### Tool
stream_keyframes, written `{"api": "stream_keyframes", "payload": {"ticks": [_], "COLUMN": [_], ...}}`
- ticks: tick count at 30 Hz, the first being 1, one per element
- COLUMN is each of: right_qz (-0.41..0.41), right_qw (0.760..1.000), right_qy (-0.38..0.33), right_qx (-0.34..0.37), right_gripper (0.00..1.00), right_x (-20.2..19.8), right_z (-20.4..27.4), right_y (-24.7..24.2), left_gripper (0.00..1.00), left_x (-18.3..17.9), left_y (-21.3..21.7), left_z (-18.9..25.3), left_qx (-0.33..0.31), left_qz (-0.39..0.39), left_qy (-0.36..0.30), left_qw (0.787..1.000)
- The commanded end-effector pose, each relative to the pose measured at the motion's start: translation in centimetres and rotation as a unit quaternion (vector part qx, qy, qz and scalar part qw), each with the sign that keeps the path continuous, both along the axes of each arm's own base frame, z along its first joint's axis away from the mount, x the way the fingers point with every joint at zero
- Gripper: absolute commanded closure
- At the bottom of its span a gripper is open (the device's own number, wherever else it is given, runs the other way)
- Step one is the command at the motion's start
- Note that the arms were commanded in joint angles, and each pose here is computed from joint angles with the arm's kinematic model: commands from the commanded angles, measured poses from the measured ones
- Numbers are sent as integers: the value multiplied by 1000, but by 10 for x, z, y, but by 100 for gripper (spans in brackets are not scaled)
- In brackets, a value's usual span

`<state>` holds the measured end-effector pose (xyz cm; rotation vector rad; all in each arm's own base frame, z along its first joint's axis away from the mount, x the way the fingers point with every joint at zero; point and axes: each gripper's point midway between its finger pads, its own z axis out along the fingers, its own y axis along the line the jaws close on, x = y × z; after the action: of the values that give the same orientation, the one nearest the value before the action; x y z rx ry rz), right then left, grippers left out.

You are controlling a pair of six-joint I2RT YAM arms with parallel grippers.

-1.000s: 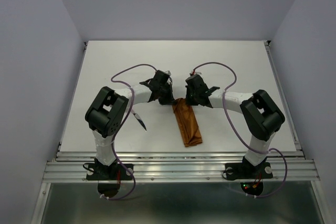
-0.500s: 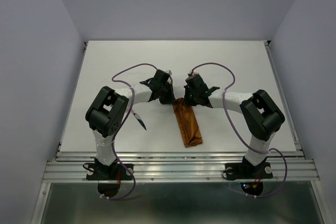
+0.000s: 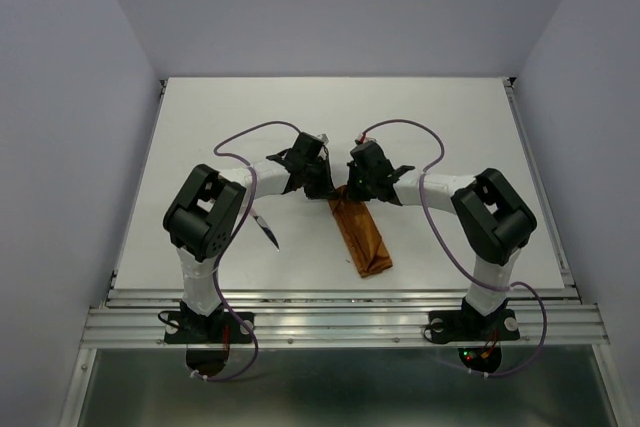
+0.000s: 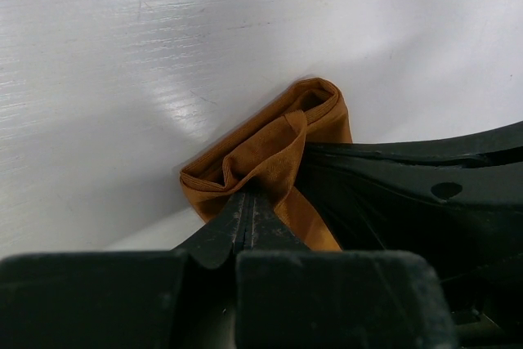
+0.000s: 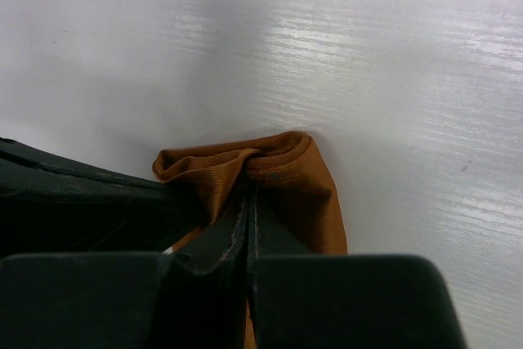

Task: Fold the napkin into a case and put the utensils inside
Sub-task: Smooth out the smaller rectangle-folded napkin at the center of the board.

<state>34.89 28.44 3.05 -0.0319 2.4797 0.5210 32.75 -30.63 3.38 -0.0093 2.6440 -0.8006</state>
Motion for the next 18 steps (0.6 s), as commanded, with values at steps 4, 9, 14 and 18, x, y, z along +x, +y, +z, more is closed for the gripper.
{"api": "stream_keyframes", "payload": {"ticks": [4, 9, 14, 18], "right_qz": [14, 13, 15, 14], "right_qw": [1000, 1000, 1000, 1000], "right_qy": [-3, -1, 4, 10], "right_qx": [19, 20, 16, 15], "right_gripper": [99, 99, 99, 99], "right_x": [0, 1, -7, -10], "right_z": [2, 1, -4, -10], "right_y": [20, 21, 20, 18], "left_gripper": [100, 100, 100, 100], "left_x": [6, 7, 12, 13], "left_y": [-14, -15, -20, -22], "left_z": [21, 10, 13, 17], "left_qx": [-30, -25, -38, -42], "left_qz": [-16, -17, -15, -16], "left_qy": [-20, -9, -17, -20], "left_qw": [999, 1000, 999, 999]}}
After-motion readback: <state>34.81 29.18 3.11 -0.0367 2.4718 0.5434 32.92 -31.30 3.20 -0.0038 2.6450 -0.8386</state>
